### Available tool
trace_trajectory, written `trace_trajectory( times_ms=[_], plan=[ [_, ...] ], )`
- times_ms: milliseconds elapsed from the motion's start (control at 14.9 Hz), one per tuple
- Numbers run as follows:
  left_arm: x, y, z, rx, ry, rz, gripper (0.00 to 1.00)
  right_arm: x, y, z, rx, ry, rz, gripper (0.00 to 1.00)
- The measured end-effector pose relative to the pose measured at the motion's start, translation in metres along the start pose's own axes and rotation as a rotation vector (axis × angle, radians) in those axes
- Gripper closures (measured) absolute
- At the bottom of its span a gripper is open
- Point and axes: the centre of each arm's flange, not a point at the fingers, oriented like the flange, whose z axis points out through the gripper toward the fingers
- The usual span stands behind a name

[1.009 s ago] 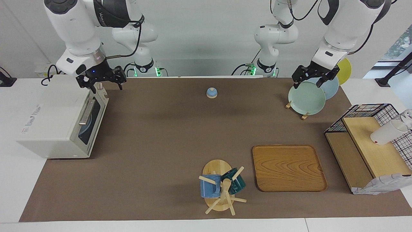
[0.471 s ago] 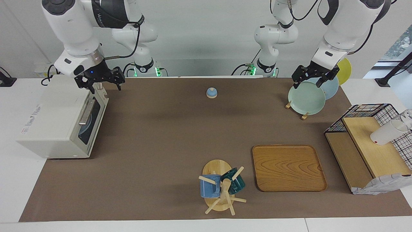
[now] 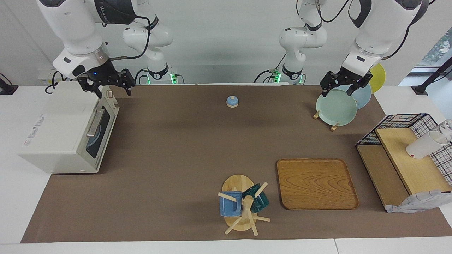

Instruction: Put eggplant into oven

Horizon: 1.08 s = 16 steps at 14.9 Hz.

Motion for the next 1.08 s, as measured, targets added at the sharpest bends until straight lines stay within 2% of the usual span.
trace_trajectory(
  times_ms=[1076],
  plan=[
    [0.0, 0.0, 0.0, 0.0, -0.001, 0.0, 0.0, -0.003, 0.003, -0.004, 0.003, 0.009, 0.005, 0.0]
  ],
)
